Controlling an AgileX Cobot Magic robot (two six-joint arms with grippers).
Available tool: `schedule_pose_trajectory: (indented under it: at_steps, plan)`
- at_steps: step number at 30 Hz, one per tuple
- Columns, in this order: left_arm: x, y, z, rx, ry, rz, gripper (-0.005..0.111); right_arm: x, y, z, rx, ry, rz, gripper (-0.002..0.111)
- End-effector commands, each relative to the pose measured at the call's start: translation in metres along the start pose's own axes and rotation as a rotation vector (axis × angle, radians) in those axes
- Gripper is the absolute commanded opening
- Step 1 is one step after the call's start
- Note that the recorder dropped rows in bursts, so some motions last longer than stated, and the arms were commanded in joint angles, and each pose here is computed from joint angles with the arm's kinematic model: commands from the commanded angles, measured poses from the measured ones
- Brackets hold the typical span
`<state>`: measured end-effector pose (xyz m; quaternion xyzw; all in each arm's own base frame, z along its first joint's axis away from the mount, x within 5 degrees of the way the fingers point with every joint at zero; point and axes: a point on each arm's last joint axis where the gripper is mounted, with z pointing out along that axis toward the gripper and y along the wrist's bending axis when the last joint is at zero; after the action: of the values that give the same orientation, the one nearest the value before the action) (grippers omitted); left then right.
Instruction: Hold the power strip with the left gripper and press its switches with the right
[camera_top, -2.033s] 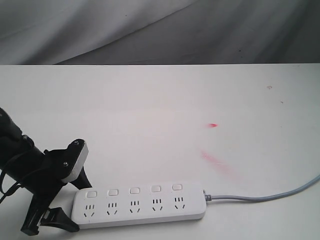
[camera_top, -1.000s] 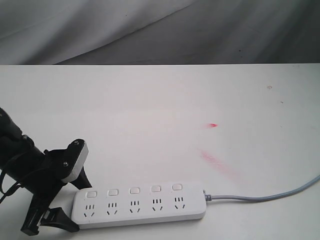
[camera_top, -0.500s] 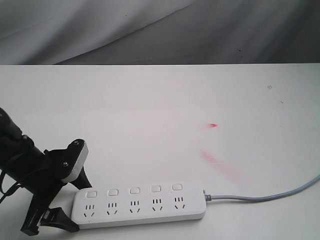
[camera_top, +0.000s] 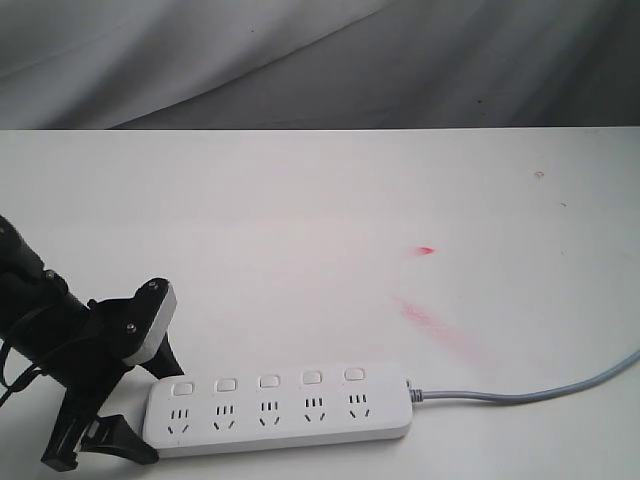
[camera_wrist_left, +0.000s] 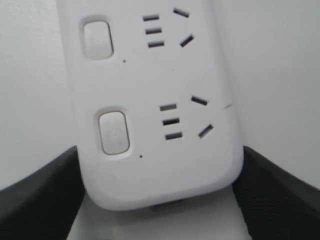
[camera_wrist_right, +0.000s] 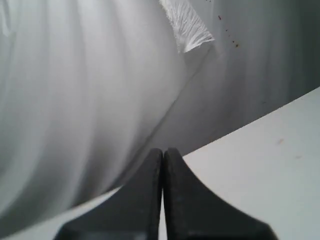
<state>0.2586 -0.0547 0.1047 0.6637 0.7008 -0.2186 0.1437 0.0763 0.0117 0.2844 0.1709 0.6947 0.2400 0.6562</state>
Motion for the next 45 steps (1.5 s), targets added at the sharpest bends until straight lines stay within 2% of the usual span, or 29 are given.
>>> schedule_pose_trajectory:
  at_steps: [1, 3, 10, 15, 22, 37, 45]
  plan:
    - [0.002, -0.001, 0.002, -0.002, 0.023, 0.017, 0.042, 0.008, -0.011, -0.003, 0.098, 0.104, -0.468, 0.000]
    - [0.002, -0.001, 0.002, -0.002, 0.023, 0.017, 0.042, 0.011, -0.017, -0.004, 0.150, 0.124, -0.502, 0.000]
    - [0.002, -0.001, 0.002, -0.002, 0.023, 0.017, 0.042, 0.027, -0.037, -0.003, 0.258, 0.179, -0.470, 0.000]
    - [0.002, -0.001, 0.002, -0.002, 0.023, 0.017, 0.042, 0.040, -0.046, -0.003, 0.274, 0.219, -0.471, 0.000]
    - [0.002, -0.001, 0.002, -0.002, 0.023, 0.017, 0.042, 0.060, -0.058, -0.015, 0.270, 0.170, -0.509, 0.000]
    - [0.002, -0.001, 0.002, -0.002, 0.023, 0.017, 0.042, 0.078, -0.072, -0.021, 0.313, 0.180, -0.490, 0.000]
    - [0.002, 0.000, 0.002, -0.002, 0.025, 0.019, 0.042, 0.076, -0.071, -0.023, 0.301, 0.151, -0.523, 0.000]
